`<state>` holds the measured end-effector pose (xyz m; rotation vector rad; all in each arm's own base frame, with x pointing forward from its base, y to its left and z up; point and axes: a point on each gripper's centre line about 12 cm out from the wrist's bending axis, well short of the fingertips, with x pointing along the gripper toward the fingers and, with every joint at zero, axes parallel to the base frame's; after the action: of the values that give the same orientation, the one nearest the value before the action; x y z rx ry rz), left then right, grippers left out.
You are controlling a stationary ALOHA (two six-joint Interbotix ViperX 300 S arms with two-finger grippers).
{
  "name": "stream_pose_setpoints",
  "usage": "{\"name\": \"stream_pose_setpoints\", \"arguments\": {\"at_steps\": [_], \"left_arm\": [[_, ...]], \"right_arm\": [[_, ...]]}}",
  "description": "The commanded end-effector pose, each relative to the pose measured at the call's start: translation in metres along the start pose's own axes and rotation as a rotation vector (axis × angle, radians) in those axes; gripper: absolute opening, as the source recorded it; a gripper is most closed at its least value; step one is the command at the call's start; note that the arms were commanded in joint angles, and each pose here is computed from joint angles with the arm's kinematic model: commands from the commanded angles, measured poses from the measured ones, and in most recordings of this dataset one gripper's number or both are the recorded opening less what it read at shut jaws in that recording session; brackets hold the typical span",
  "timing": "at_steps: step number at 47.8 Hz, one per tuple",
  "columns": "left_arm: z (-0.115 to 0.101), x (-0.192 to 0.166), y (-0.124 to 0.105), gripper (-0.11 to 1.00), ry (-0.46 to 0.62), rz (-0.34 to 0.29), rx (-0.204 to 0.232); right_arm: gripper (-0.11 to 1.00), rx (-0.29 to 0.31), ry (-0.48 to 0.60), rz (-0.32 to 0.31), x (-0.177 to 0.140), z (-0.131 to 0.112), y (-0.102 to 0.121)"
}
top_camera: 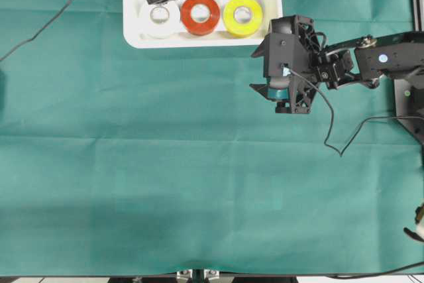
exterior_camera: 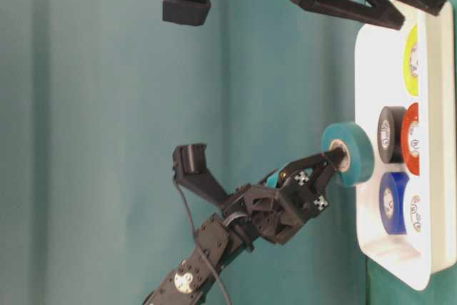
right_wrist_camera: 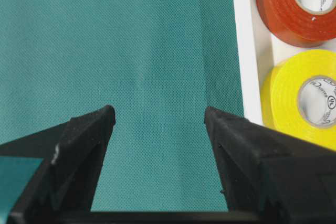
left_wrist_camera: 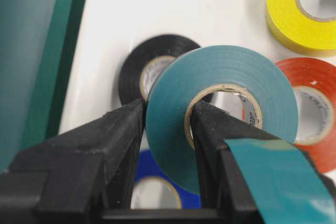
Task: Put the tape alternately from left to right into the white case.
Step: 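Lift the teal tape with left gripper and carry it into the tray, then place the teal tape in the tray's upper right and withdraw left gripper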
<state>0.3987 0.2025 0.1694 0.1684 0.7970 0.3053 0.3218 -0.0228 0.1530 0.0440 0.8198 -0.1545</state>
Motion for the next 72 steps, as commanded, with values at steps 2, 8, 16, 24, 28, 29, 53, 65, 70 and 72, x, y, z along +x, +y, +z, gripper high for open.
{"name": "stream_pose_setpoints", "arguments": {"at_steps": [2,8,16,24,28,29,53,65,70,72], "left_arm": [[0.021,-0.001,0.008,-0.05,-0.058,0.023,0.058],[0.026,0.008,0.008,-0.05,-0.075,0.031,0.117],[0.032,0.017,0.010,-0.05,-0.103,0.045,0.159],[0.034,0.021,0.010,-0.05,-0.116,0.056,0.217],[0.037,0.021,0.010,-0.05,-0.135,0.066,0.249],[0.038,0.020,0.010,-0.05,-0.143,0.071,0.255],[0.045,0.023,0.003,-0.05,-0.203,0.094,0.326],[0.047,0.022,0.003,0.31,-0.209,0.096,0.315],[0.045,0.021,0.002,0.64,-0.204,0.093,0.312],[0.043,0.022,0.002,0.76,-0.200,0.091,0.312]], "right_arm": [[0.78,0.002,-0.049,0.010,-0.006,0.014,0.002],[0.78,0.003,-0.047,0.010,-0.006,0.013,0.002],[0.78,0.003,-0.042,0.010,-0.006,0.012,0.002],[0.78,0.003,-0.042,0.010,-0.006,0.012,0.002],[0.78,0.003,-0.042,0.010,-0.006,0.012,0.002],[0.78,0.003,-0.042,0.010,-0.006,0.012,0.002],[0.78,0.003,-0.041,0.010,-0.006,0.011,0.002],[0.78,0.003,-0.041,0.010,-0.006,0.011,0.002],[0.78,0.003,-0.039,0.010,-0.006,0.011,0.002],[0.78,0.001,-0.039,0.010,-0.006,0.011,0.002]]}}
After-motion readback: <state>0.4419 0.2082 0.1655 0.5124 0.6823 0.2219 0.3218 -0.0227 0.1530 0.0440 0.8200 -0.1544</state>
